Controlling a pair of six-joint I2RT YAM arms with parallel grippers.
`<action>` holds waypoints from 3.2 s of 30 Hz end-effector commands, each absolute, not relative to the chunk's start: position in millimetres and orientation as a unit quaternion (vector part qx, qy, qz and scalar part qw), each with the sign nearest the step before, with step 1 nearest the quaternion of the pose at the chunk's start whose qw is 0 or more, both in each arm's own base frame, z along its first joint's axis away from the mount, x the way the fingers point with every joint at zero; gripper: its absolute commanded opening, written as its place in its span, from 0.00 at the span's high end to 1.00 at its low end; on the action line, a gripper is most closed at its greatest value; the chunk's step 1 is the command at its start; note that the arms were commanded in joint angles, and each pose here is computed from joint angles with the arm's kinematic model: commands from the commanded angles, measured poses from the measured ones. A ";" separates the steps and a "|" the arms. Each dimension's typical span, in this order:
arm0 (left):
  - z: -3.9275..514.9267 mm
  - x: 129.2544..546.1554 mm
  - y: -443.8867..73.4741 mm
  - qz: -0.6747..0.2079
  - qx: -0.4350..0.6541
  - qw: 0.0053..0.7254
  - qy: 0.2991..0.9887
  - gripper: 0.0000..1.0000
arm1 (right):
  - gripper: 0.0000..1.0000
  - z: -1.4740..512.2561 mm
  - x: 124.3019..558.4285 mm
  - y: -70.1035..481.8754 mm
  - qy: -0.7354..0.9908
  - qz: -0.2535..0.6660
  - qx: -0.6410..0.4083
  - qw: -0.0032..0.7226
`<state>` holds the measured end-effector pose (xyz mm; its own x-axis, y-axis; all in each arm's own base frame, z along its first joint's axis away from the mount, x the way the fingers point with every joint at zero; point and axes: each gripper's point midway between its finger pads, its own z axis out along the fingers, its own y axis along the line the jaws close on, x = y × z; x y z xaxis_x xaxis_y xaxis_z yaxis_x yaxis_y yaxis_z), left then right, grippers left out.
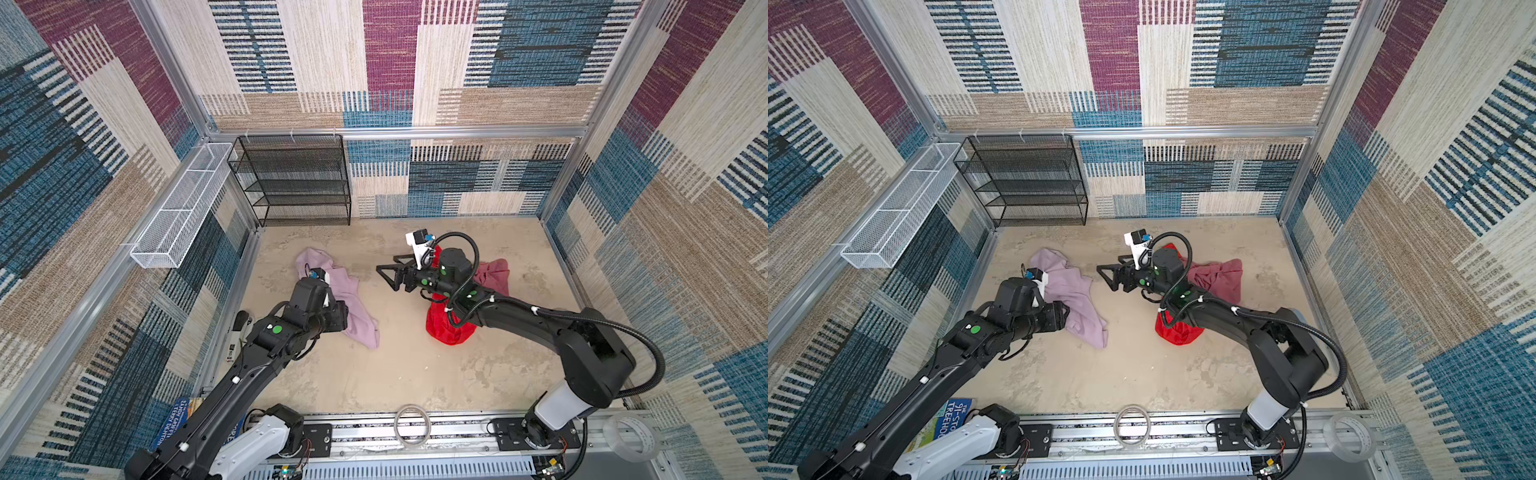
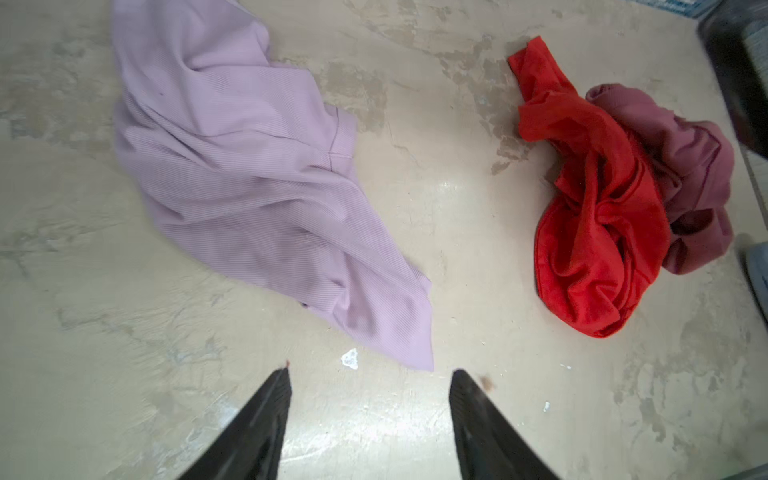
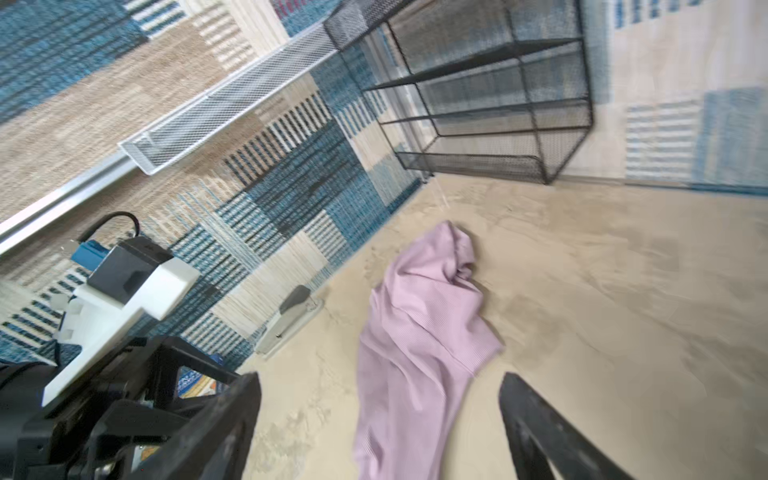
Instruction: Pick out a specific cloth from the pile
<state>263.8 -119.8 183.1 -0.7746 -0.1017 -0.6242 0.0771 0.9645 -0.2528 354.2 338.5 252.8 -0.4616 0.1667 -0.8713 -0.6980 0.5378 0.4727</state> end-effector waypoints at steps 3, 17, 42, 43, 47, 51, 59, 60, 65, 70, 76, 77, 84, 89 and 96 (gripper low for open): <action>176.5 274.3 -143.5 -0.153 0.001 0.337 0.929 0.36 | 0.07 255.1 342.5 295.6 0.745 0.396 -0.155 0.513; 136.6 267.0 -200.2 -0.132 0.068 0.295 0.944 0.37 | 0.07 254.2 321.7 212.9 0.765 0.315 -0.107 0.552; 41.4 262.5 -206.7 -0.030 0.069 0.196 0.978 0.46 | 0.06 227.7 338.0 192.3 0.783 0.325 -0.082 0.523; 38.8 262.4 -206.4 -0.027 0.068 0.193 0.978 0.46 | 0.06 226.8 338.5 192.2 0.784 0.324 -0.083 0.523; 27.0 262.7 -204.6 -0.010 0.069 0.181 0.981 0.57 | 0.06 223.7 341.7 188.8 0.787 0.319 -0.077 0.522; 17.7 261.7 -204.3 -0.002 0.068 0.169 0.983 0.77 | 0.06 223.7 344.3 188.9 0.790 0.319 -0.075 0.519; 46.3 260.2 -212.5 -0.037 0.067 0.181 0.981 1.00 | 0.06 225.8 344.3 185.5 0.790 0.319 -0.067 0.520; 56.9 261.0 -214.0 -0.044 0.068 0.188 0.979 1.00 | 0.06 225.4 344.1 184.8 0.790 0.318 -0.066 0.520; 109.3 262.4 -223.8 -0.092 0.072 0.219 0.969 1.00 | 0.06 228.8 343.8 186.8 0.788 0.325 -0.066 0.519; 146.7 259.3 -225.2 -0.122 0.067 0.238 0.961 1.00 | 0.06 229.4 346.4 191.1 0.787 0.335 -0.066 0.513; 197.2 257.4 -216.0 -0.142 0.061 0.283 0.946 1.00 | 0.07 230.0 346.5 194.6 0.788 0.341 -0.073 0.508; 206.9 258.0 -213.6 -0.142 0.062 0.293 0.943 1.00 | 0.07 231.2 347.0 194.7 0.787 0.341 -0.073 0.509; 250.6 272.2 -188.2 -0.115 0.058 0.336 0.933 1.00 | 0.07 230.8 348.0 197.8 0.786 0.350 -0.073 0.505; 263.3 292.6 -166.8 -0.109 0.037 0.357 0.927 1.00 | 0.07 227.9 347.6 198.6 0.788 0.352 -0.072 0.500; 274.7 333.3 -140.6 -0.129 -0.001 0.389 0.912 1.00 | 0.07 226.5 350.0 199.9 0.789 0.351 -0.073 0.498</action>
<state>317.5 -138.0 262.4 -0.7367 -0.1134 -0.6667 0.0464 0.9750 -0.2172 346.7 197.0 215.6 -0.5160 0.2209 -0.8276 -0.4453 0.7562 0.4795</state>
